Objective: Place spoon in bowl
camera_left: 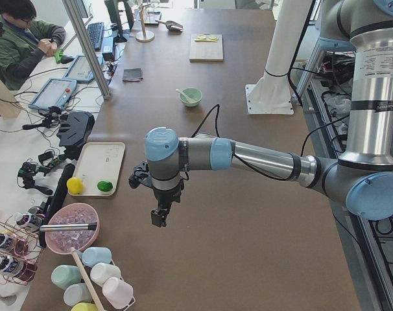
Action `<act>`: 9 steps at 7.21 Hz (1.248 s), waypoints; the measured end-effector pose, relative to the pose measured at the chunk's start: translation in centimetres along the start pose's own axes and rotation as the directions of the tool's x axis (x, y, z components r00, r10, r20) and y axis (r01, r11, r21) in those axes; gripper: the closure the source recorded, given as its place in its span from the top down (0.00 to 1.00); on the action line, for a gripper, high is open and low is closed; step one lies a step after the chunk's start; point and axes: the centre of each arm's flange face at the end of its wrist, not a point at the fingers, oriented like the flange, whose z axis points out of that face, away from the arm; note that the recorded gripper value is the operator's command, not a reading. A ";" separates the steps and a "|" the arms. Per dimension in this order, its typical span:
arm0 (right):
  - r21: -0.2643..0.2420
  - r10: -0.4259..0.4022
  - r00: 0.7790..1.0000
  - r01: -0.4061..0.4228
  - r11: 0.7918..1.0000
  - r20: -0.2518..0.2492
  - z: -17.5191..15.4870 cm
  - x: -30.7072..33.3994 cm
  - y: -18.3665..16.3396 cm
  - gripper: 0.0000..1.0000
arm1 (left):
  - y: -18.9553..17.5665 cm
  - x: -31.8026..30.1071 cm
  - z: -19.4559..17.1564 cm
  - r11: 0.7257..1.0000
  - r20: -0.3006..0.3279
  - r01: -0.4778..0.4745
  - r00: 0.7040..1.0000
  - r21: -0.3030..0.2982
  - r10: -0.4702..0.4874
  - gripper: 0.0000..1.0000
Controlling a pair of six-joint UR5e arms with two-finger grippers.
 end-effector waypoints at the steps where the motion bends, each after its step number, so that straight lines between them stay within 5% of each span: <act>1: -0.012 0.017 1.000 -0.017 1.000 0.002 0.6 0.9 1.2 1.00 | 0.6 -0.2 0.3 1.000 -0.001 0.007 1.000 -0.005 -0.007 0.99; 7: -0.009 0.012 1.000 -0.012 1.000 -0.003 0.1 0.7 1.3 1.00 | 3.3 1.2 -0.3 1.000 0.012 -0.006 1.000 0.005 0.006 0.99; 9: -0.047 0.027 1.000 -0.027 0.999 -0.011 -0.8 -0.9 0.8 1.00 | 3.5 1.2 -0.2 1.000 0.010 -0.004 1.000 0.003 0.004 0.99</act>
